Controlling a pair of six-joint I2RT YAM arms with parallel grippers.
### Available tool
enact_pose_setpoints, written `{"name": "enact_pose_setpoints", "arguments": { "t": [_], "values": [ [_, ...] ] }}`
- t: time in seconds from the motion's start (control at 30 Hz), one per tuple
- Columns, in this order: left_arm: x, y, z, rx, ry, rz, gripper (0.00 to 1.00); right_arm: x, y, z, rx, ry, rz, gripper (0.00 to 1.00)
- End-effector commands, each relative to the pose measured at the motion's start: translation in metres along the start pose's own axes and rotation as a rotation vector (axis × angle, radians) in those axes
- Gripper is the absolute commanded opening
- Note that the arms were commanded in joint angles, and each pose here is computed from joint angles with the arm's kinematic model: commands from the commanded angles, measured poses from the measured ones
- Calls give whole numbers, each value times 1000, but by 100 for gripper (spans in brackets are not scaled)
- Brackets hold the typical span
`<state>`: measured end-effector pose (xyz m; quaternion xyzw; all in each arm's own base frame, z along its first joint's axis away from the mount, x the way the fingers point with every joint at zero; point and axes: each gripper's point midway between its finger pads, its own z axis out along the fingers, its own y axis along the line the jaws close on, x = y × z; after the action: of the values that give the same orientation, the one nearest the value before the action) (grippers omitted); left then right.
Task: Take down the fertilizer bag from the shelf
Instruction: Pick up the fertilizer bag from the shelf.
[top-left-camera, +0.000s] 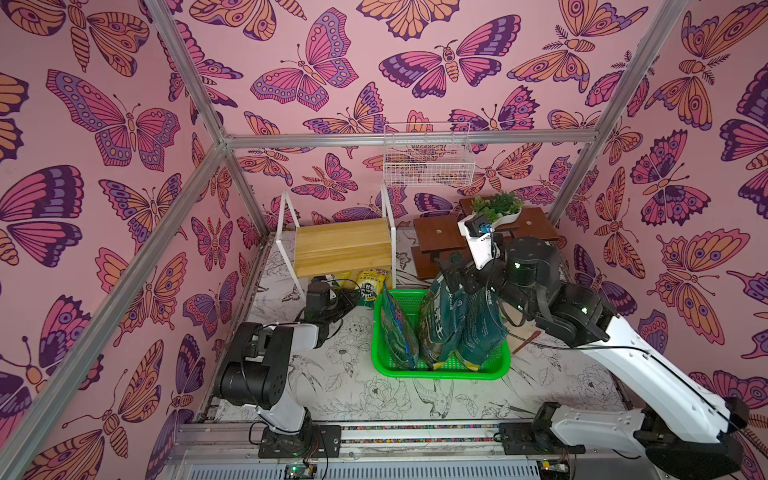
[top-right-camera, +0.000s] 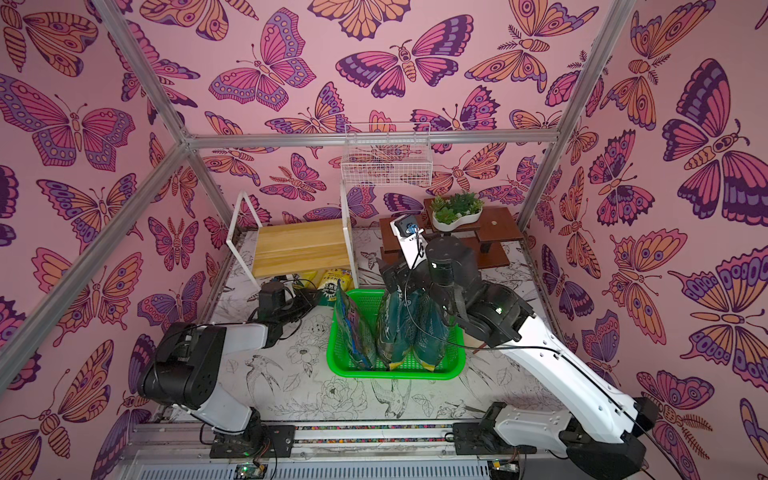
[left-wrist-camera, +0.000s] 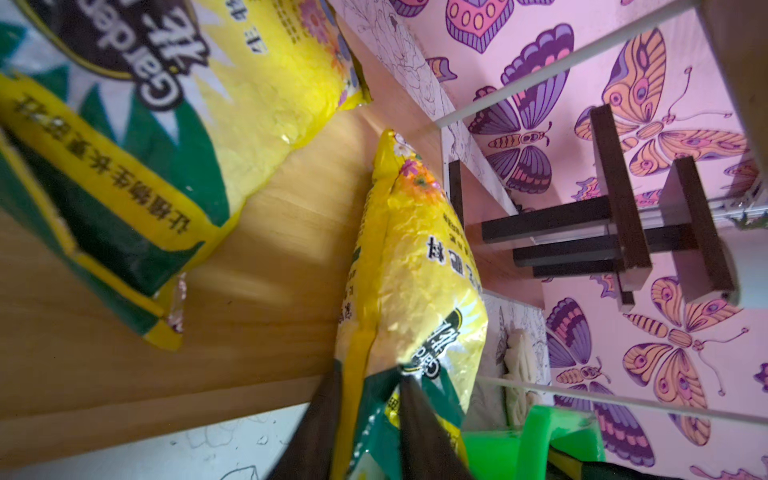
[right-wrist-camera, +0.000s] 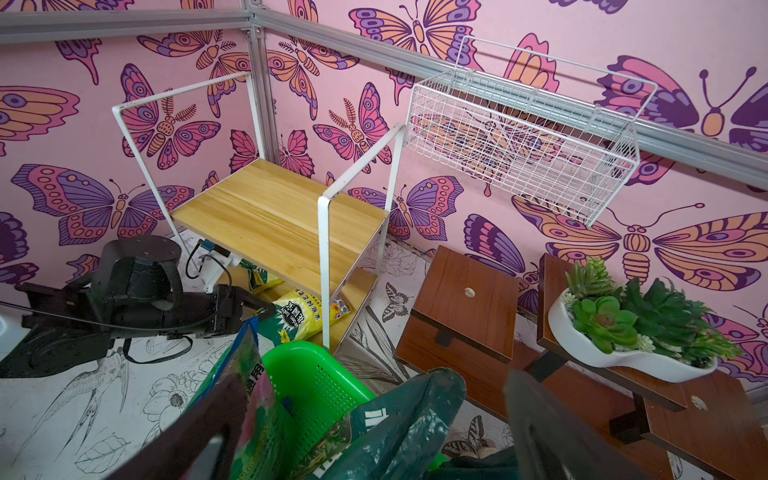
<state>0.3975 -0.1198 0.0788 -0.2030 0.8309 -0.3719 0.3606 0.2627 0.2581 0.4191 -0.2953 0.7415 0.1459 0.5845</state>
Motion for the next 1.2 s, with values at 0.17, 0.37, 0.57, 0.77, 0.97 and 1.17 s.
{"name": "enact_pose_setpoints", "arguments": {
  "t": [0.17,0.37,0.57,0.77,0.97,1.17],
  "values": [
    [-1,-9,3,51,18,-1,0,0,-7,-5,20,-9,8,99],
    [-4,-11,-4,48,-3,4,0,0,-8,-8,21,-14,12,99],
    [-10,-27,-25,62,-40,29,0,-1,-8,-9,20,-15,12,99],
    [-12,-39,-57,34,-65,104,0,-2,-6,-7,12,-14,11,99],
    [-16,-67,-92,81,-105,155,0,0,-4,-4,7,-5,14,99],
    [-21,-83,-120,112,-161,172,0,1,-4,-6,4,0,25,99]
  ]
}}
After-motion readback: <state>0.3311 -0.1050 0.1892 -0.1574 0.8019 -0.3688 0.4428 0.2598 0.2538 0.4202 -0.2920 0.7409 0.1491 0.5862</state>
